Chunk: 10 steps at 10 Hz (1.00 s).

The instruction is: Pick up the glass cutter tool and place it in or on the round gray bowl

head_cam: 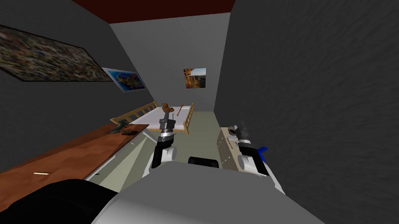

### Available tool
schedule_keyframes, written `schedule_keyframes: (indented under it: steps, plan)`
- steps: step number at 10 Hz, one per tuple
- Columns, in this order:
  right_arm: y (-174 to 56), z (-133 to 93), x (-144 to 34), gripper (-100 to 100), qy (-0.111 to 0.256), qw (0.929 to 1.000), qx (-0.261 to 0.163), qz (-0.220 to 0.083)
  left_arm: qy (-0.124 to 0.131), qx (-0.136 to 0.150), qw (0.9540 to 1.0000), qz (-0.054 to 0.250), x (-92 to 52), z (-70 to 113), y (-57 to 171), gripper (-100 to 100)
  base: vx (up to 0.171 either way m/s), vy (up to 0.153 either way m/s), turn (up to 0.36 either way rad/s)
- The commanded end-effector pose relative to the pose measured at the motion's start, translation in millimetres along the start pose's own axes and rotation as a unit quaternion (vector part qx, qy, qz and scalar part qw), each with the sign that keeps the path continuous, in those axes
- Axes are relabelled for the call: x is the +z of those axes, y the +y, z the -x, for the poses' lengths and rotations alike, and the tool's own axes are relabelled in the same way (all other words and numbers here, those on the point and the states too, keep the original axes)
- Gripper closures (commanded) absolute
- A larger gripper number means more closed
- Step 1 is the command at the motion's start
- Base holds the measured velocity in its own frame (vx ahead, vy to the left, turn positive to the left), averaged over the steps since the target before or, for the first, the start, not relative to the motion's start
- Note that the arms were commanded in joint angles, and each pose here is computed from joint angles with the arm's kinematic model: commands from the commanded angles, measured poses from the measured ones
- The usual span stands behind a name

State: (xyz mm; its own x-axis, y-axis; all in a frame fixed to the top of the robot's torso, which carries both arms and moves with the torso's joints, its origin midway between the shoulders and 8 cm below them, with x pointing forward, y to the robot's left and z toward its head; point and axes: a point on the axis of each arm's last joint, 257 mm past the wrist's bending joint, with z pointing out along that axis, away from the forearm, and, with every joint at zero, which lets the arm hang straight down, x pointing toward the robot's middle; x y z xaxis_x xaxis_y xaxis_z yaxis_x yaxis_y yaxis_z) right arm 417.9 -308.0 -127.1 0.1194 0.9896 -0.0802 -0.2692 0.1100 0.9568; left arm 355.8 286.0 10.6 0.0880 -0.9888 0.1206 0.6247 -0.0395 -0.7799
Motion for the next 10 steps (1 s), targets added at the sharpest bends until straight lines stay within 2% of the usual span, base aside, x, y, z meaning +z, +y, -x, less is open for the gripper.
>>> schedule_keyframes:
  steps: [1, 2, 3, 4, 5, 7, 8, 9, 10]
  plan:
    - [-24.4, -2.2, 2.2, -100, 0.003, 0.9993, 0.022, -0.030, 0.000, 0.000, 1.0000, 0.000, 0.0, 0.0, 0.0, 0, 0.045, 0.019, -0.087]
    - [-45.3, -2.4, 3.6, -100, 0.004, 0.9975, 0.041, -0.057, 0.000, 0.000, 1.0000, 0.000, 0.0, 0.0, 0.0, 0, 0.074, 0.026, -0.138]
    - [-46.1, -2.4, 3.5, -100, 0.004, 0.9975, 0.041, -0.058, 0.000, 0.000, 1.0000, 0.000, 0.0, 0.0, 0.0, 0, 0.055, 0.022, -0.042]
    - [-64.4, -3.1, 5.1, -100, 0.005, 0.9947, 0.061, -0.082, 0.000, 0.000, 1.0000, 0.000, 0.0, 0.0, 0.0, 0, 0.051, 0.014, -0.072]
    - [-68.4, -2.6, 3.9, -100, 0.004, 0.9944, 0.061, -0.086, 0.000, 0.000, 1.0000, 0.000, 0.0, 0.0, 0.0, 0, 0.043, 0.010, -0.041]
    - [-107.1, -4.1, 4.7, -100, 0.003, 0.9851, 0.102, -0.138, 0.000, 0.000, 1.0000, 0.000, 0.0, 0.0, 0.0, 0, 0.066, 0.022, -0.125]
    - [-114.7, -3.2, 1.8, -100, 0.002, 0.9840, 0.102, -0.146, 0.000, 0.000, 1.0000, 0.000, 0.0, 0.0, 0.0, 0, 0.065, 0.027, -0.035]
    - [-138.0, -3.5, -0.7, -100, -0.001, 0.9766, 0.122, -0.177, 0.000, 0.000, 1.0000, 0.000, 0.0, 0.0, 0.0, 0, 0.065, 0.020, -0.083]
    - [-149.9, -4.8, 1.0, -100, -0.002, 0.9704, 0.144, -0.194, 0.000, 0.000, 1.0000, 0.000, 0.0, 0.0, 0.0, 0, 0.078, 0.025, -0.125]
